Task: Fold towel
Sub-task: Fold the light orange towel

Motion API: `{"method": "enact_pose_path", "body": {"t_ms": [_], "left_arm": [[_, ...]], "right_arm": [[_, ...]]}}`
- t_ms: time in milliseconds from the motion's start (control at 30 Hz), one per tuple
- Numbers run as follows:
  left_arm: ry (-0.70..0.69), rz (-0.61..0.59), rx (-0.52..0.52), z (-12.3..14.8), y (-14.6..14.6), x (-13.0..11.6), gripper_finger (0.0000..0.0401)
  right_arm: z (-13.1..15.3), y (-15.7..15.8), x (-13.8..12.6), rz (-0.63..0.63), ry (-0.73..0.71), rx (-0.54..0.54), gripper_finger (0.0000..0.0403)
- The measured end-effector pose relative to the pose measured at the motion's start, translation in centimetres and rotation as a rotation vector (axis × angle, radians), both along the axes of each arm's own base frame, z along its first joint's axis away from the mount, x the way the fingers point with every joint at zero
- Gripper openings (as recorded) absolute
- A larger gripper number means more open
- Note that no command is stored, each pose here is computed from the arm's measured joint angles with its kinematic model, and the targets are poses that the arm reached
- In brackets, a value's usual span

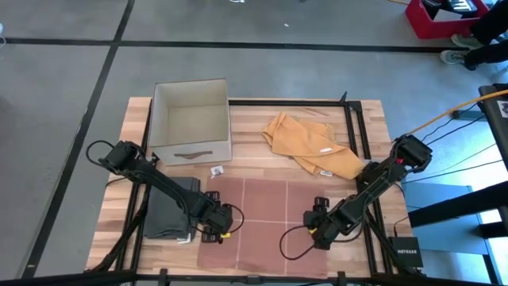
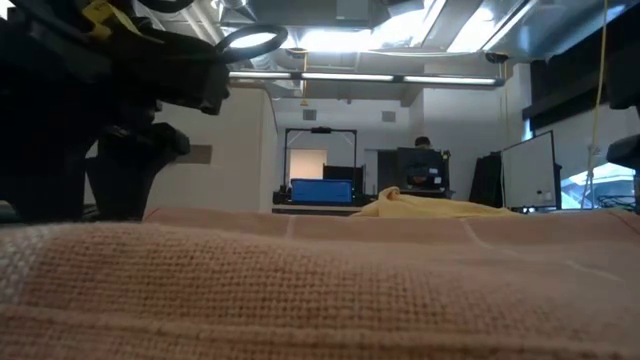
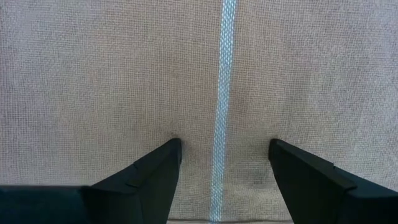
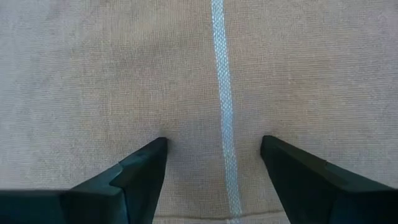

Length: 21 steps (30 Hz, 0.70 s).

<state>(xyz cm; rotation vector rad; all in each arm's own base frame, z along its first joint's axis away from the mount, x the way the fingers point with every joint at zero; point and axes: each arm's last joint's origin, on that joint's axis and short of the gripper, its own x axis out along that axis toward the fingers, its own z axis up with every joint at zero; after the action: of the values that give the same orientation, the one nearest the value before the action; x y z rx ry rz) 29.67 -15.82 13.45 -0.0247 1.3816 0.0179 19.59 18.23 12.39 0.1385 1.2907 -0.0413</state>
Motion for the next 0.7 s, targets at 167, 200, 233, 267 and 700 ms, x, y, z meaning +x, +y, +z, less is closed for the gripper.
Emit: {"method": "enact_pose_path", "body": {"t_ms": [167, 200, 233, 267, 700], "left_arm": [[0.004, 0.009, -0.004, -0.07, 0.04, 0.00, 0.0230], [0.005, 0.009, -0.004, -0.09, 0.05, 0.01, 0.0226], [0.005, 0.007, -0.004, -0.11, 0.05, 0.01, 0.0220], [0.004, 0.007, -0.004, -0.11, 0.05, 0.01, 0.0213], [0.008, 0.030, -0.016, -0.20, 0.01, 0.01, 0.0051]], "right_arm": [[-0.12, -0.05, -0.05, 0.011, -0.002, -0.006, 0.0267], [-0.13, -0.05, -0.04, 0.009, -0.005, -0.008, 0.0263], [-0.16, -0.07, -0.02, 0.007, -0.011, -0.013, 0.0256], [-0.18, -0.06, 0.01, 0.005, -0.018, -0.017, 0.0247], [-0.27, 0.00, -0.03, -0.013, 0.008, 0.016, 0.0018]]}}
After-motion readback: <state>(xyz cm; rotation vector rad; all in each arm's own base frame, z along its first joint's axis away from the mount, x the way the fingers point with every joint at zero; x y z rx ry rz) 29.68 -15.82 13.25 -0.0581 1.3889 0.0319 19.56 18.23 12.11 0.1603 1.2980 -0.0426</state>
